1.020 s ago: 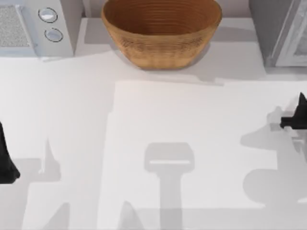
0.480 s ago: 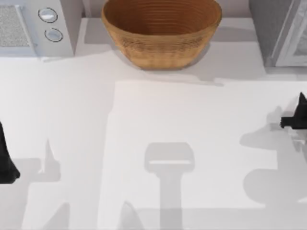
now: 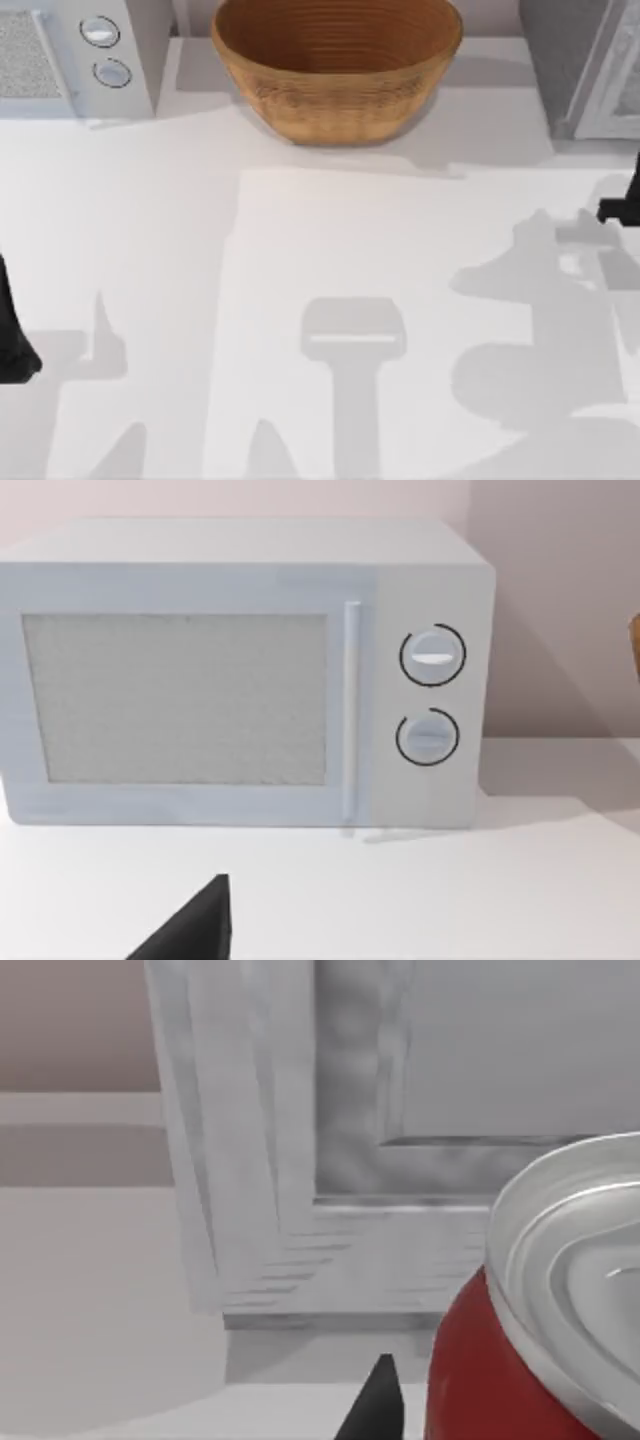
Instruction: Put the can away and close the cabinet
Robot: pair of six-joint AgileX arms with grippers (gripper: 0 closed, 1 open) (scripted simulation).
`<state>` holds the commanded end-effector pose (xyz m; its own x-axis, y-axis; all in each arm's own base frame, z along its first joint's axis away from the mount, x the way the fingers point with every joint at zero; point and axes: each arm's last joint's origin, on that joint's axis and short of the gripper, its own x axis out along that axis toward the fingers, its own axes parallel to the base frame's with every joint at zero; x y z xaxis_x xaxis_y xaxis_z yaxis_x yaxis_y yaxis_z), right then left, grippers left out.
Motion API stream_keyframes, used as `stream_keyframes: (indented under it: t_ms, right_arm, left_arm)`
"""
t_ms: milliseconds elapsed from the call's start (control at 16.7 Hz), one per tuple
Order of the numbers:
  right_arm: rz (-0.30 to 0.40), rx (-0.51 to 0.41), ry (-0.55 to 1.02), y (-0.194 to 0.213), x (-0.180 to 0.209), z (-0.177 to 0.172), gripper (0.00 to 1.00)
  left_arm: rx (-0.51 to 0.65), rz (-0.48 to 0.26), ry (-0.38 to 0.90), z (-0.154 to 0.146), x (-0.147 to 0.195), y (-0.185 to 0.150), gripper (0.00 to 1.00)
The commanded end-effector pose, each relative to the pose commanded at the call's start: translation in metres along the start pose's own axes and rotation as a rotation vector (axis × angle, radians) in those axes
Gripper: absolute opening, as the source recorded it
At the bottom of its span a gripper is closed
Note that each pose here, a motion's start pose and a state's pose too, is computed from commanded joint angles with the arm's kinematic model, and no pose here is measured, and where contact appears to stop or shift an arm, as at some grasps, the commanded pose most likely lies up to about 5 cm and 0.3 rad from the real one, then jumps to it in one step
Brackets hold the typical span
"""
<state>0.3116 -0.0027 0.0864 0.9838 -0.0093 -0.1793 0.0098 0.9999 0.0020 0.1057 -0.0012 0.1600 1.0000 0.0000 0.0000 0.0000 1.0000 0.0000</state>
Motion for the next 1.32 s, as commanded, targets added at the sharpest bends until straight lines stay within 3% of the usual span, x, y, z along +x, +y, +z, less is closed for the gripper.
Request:
stream_keyframes:
  t_ms: [540, 1020, 1320]
  right_arm:
    - [-0.001, 0.001, 0.018, 0.000, -0.031, 0.090, 0.00]
    - [-0.001, 0.002, 0.017, 0.000, -0.038, 0.094, 0.00]
    - [0.000, 0.000, -0.009, 0.000, -0.078, 0.106, 0.00]
  left_arm:
    - [0.000, 0.000, 0.000, 0.000, 0.000, 0.000, 1.00]
    - [0.000, 0.000, 0.000, 0.000, 0.000, 0.000, 1.00]
    - [0.000, 0.000, 0.000, 0.000, 0.000, 0.000, 1.00]
